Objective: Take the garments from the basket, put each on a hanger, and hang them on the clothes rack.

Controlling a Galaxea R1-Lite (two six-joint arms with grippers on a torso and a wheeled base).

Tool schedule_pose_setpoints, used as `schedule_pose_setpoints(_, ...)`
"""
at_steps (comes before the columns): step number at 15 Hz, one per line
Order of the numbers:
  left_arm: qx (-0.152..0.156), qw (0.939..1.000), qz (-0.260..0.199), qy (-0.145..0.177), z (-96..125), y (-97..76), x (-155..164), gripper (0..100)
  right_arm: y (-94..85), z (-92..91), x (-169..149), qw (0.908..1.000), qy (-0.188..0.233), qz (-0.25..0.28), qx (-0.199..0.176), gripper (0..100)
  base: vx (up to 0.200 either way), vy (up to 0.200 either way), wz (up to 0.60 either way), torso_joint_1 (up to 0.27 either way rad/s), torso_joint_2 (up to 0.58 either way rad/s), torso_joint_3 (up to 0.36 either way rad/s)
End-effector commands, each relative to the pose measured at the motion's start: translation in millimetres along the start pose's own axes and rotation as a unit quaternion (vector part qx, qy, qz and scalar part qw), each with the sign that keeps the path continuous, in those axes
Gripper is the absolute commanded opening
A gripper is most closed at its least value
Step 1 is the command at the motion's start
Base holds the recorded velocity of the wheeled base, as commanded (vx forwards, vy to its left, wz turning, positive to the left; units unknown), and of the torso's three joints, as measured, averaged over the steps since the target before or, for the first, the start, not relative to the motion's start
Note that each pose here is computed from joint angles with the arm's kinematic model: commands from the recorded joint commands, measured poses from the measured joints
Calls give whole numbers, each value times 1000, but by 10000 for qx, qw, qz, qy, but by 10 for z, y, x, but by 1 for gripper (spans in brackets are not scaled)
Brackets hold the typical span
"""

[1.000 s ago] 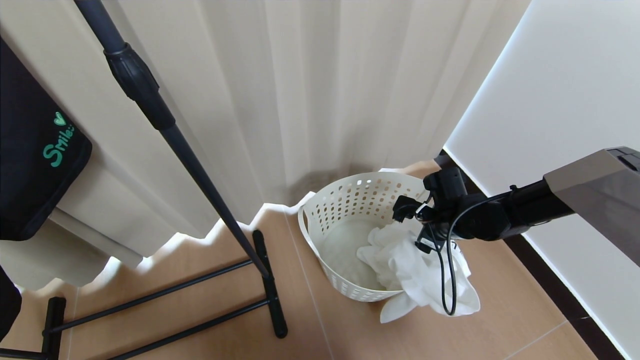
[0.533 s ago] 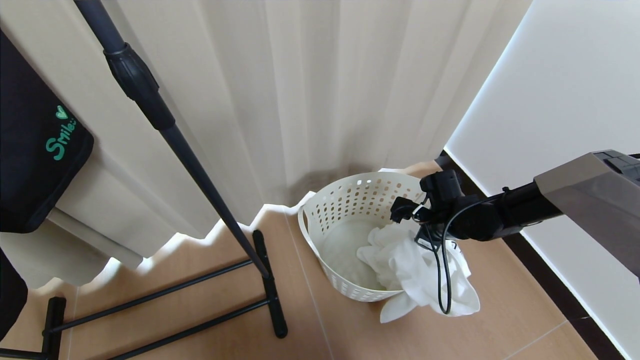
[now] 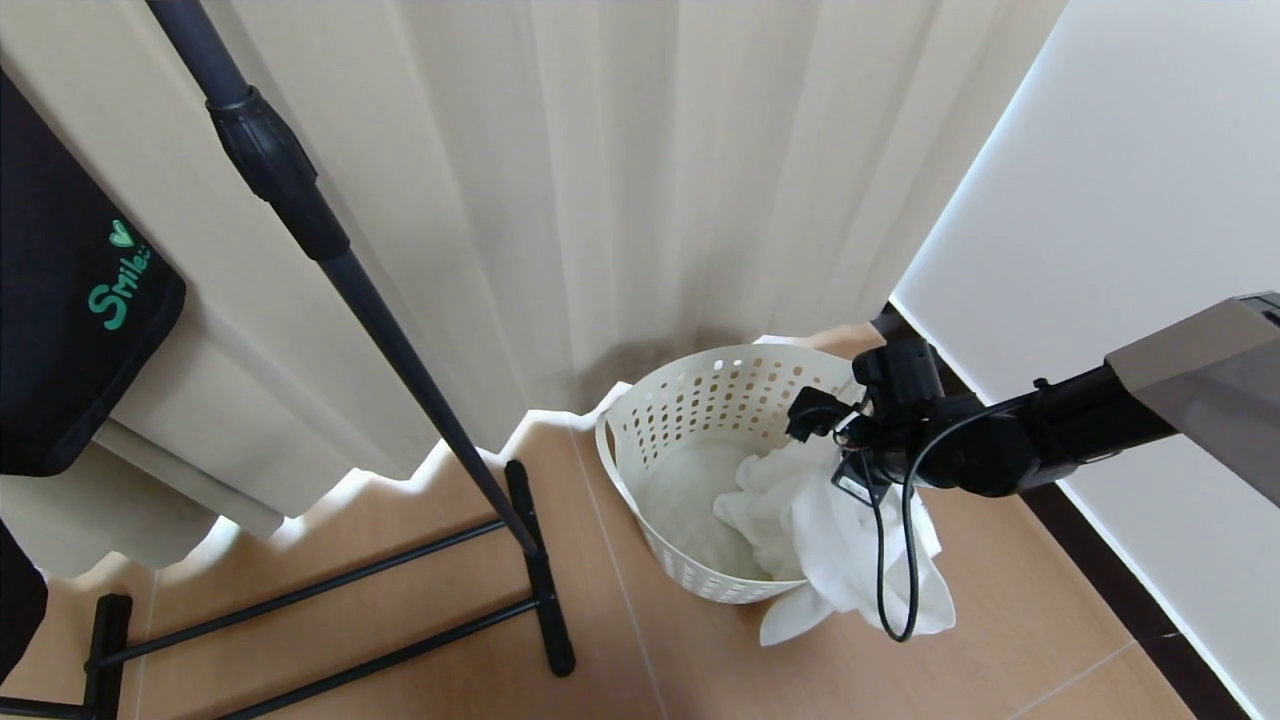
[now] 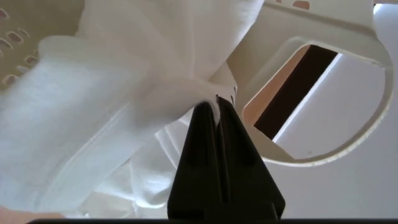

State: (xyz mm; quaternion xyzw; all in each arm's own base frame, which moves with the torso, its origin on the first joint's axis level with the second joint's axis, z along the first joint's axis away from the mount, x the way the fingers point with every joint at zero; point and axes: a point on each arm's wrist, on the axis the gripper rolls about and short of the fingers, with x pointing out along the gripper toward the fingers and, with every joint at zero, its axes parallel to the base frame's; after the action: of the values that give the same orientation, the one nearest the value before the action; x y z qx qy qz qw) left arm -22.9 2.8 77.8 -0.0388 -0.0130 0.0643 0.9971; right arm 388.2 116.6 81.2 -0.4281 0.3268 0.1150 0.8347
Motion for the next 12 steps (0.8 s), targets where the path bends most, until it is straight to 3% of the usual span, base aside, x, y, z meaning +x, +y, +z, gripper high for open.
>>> schedule_pose_setpoints(1, -1, 10000, 4, 5, 1, 0, 1, 100, 78, -75, -538, 9977, -493, -125, 450, 0, 0, 0, 0, 0, 0, 0)
schedule_pose_setpoints(4, -1, 10000, 4, 5, 1, 0, 1, 100, 232, -354, -1136, 9860, -1402, -242, 874, 0, 0, 0, 0, 0, 0, 0)
schedule_pose_setpoints(6, -1, 10000, 4, 5, 1, 0, 1, 100, 283, -511, -1560, 9692, -2096, -433, 1217, 0, 0, 0, 0, 0, 0, 0)
schedule_pose_setpoints(8, 8, 10000, 5, 13, -1, 0, 1, 100, 267, -541, -1989, 9508, -2770, -515, 1286, 0, 0, 0, 0, 0, 0, 0)
schedule_pose_setpoints(12, -1, 10000, 4, 5, 1, 0, 1, 100, 256, -508, -2617, 9006, -3961, -251, 1770, 0, 0, 0, 0, 0, 0, 0)
